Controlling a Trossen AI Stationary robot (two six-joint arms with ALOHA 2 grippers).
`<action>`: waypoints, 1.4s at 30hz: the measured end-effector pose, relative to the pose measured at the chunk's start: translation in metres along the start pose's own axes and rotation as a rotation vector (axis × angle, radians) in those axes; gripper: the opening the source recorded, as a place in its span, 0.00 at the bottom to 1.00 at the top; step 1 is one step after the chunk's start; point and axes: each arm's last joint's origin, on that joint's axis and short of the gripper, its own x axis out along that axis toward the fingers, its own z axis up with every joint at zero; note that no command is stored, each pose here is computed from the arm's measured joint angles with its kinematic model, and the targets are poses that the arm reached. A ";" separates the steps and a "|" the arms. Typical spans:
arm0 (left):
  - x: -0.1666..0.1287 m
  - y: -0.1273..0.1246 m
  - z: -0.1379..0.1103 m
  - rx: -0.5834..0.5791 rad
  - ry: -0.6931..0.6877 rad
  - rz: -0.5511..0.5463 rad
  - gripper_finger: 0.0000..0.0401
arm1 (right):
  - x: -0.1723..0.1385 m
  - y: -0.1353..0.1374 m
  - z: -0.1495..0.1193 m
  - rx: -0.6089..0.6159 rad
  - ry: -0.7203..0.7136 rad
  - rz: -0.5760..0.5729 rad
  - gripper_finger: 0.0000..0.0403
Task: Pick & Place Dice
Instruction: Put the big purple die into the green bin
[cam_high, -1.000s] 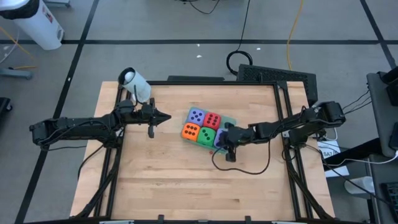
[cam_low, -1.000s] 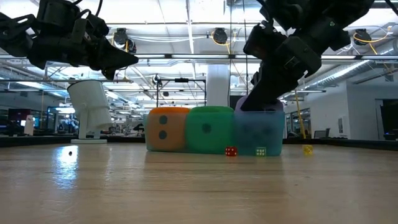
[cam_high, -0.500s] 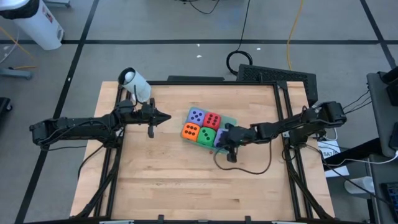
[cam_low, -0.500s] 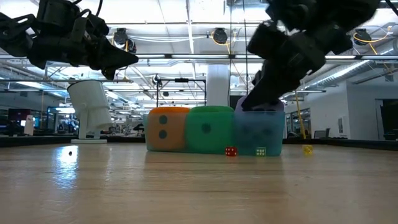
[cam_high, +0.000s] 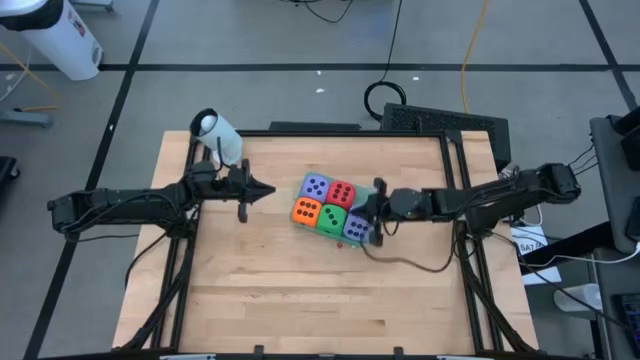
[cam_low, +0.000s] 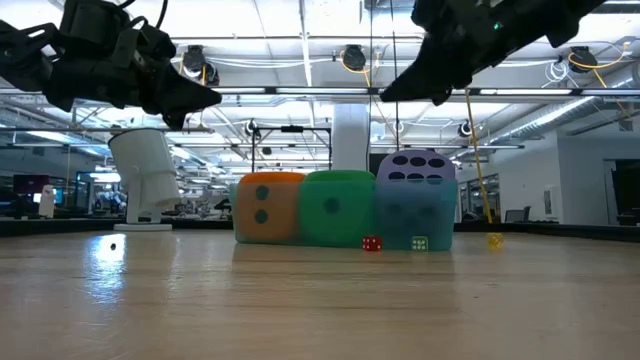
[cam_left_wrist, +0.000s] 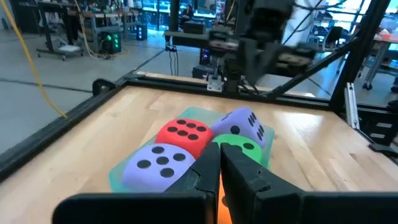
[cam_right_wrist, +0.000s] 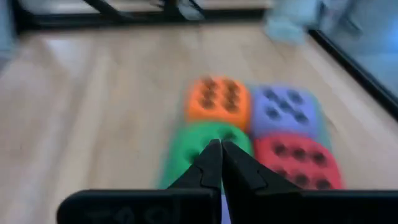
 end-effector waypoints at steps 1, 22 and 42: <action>0.000 0.000 -0.001 -0.010 0.011 -0.006 0.06 | 0.002 -0.004 -0.004 0.017 0.041 -0.025 0.00; 0.030 0.006 -0.061 -0.276 0.405 0.226 0.06 | -0.009 -0.017 -0.022 0.073 0.262 -0.061 0.00; 0.108 0.001 -0.060 -0.222 0.577 0.184 0.06 | 0.009 0.023 -0.031 0.046 0.248 0.118 0.00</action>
